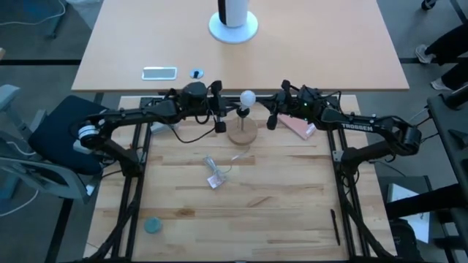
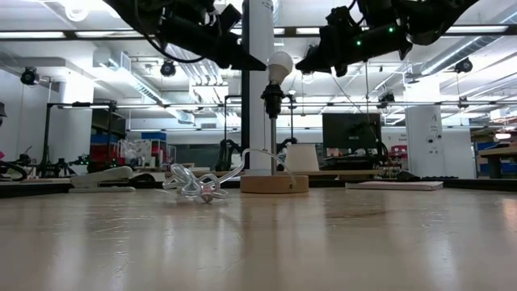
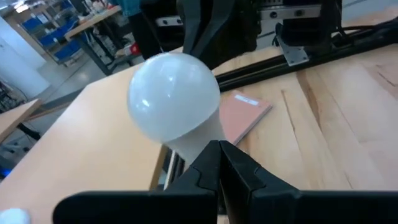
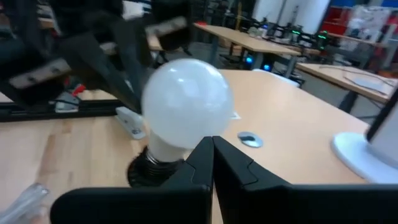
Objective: Screw lightbulb
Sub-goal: Insert the lightbulb on the desk lamp
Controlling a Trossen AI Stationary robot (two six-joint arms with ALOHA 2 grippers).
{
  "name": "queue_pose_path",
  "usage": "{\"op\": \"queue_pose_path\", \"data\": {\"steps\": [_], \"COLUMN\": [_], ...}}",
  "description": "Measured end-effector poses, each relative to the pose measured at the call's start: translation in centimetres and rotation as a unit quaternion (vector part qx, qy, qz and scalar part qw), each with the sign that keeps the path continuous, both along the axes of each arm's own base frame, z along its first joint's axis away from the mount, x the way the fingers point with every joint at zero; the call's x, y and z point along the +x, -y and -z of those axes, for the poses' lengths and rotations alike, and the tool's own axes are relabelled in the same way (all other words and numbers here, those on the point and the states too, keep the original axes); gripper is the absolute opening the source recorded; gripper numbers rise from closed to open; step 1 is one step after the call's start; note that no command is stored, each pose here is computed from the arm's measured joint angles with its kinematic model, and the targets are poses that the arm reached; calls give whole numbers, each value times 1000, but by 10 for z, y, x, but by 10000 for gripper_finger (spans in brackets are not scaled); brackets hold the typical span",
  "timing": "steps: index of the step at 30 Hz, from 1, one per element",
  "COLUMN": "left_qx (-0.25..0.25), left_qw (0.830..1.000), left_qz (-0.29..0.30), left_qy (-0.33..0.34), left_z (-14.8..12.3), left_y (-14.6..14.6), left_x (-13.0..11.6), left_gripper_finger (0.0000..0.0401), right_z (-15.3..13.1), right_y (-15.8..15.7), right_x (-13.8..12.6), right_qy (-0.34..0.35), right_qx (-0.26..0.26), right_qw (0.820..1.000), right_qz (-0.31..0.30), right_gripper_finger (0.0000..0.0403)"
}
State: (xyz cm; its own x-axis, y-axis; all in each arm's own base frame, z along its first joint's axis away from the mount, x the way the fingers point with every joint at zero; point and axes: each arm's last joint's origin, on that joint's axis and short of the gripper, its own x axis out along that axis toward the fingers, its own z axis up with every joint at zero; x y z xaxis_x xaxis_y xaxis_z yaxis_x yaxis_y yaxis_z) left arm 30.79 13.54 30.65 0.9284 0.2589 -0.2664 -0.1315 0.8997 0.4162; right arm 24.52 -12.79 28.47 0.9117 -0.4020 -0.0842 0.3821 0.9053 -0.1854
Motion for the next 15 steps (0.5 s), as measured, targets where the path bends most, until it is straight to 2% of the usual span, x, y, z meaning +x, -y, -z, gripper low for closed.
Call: {"op": "queue_pose_path", "data": {"steps": [5,9,15], "left_qx": [17,45,49], "left_qw": [999,998,998], "left_qz": [-30,-31,-32], "left_qy": [-2,16,28], "left_z": [-8,-12,-11], "left_y": [1,-1,-3], "left_x": [-7,-6,-3], "left_gripper_finger": [0,0,0], "right_z": [-4,0,6], "right_y": [1,4,7], "right_x": [-4,2,7], "right_qy": [0,4,5], "right_qx": [-12,-17,-17], "right_qw": [999,999,999], "right_qz": [36,37,36], "right_gripper_finger": [0,0,0]}}
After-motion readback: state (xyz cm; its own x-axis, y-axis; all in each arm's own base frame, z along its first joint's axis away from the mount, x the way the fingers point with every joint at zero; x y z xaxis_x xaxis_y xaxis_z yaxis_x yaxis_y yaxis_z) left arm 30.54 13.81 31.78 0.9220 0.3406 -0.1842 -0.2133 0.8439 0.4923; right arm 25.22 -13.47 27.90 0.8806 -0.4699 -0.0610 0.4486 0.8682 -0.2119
